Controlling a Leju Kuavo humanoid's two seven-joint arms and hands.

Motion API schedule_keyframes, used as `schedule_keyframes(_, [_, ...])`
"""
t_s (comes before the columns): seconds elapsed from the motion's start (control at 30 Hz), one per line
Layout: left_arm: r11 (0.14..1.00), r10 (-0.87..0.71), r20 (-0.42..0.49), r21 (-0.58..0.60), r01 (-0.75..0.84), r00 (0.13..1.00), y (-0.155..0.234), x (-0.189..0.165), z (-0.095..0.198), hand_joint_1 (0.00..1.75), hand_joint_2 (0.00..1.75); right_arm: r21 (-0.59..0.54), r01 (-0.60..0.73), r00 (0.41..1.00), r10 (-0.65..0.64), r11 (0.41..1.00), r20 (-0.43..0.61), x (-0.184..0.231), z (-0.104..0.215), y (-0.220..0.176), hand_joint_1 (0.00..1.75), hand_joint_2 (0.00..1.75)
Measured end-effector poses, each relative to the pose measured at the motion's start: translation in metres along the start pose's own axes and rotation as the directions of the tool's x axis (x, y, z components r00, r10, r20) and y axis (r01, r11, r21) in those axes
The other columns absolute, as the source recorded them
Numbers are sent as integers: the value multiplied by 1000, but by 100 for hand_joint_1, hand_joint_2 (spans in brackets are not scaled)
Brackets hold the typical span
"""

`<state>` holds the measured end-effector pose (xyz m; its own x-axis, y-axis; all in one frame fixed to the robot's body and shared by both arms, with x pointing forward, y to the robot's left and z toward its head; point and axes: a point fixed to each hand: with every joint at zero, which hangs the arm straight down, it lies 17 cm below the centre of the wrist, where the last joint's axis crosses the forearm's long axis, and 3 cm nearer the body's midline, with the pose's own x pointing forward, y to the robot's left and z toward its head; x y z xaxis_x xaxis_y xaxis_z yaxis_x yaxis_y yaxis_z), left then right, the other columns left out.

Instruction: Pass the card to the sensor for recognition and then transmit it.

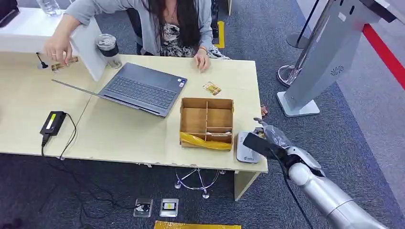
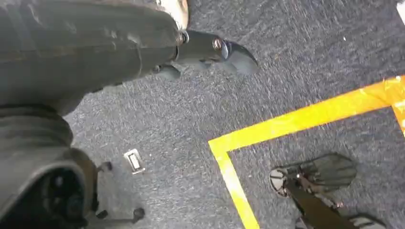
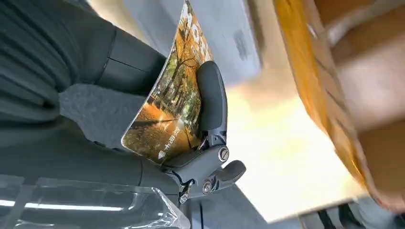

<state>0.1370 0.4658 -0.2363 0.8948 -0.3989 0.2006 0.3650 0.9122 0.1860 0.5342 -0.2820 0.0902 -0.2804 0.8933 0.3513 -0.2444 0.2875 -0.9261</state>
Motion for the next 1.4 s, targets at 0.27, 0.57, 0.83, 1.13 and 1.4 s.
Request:
schedule_keyframes(0.27, [999, -34, 31, 6, 34, 999, 7, 24, -1, 0, 0, -183, -120, 979, 147, 976, 143, 67, -47, -113, 175, 175])
schedule_keyframes(0.57, [998, -62, 58, -24, 63, 996, -1, 52, -1, 0, 0, -238, -150, 938, 214, 960, 271, 175, -95, -149, 175, 175])
schedule_keyframes(0.83, [997, -72, 52, -37, 74, 996, -8, 68, -2, 0, 0, -150, -183, 934, 219, 972, 280, 215, -116, -99, 175, 175])
schedule_keyframes(1.13, [996, -75, 57, -40, 78, 996, -12, 78, -3, 0, 0, -95, -202, 940, 220, 975, 261, 227, -124, -80, 175, 175])
schedule_keyframes(1.4, [996, -76, 58, -39, 79, 995, -12, 79, -3, 0, 0, -72, -214, 947, 225, 974, 228, 214, -126, -72, 175, 175])
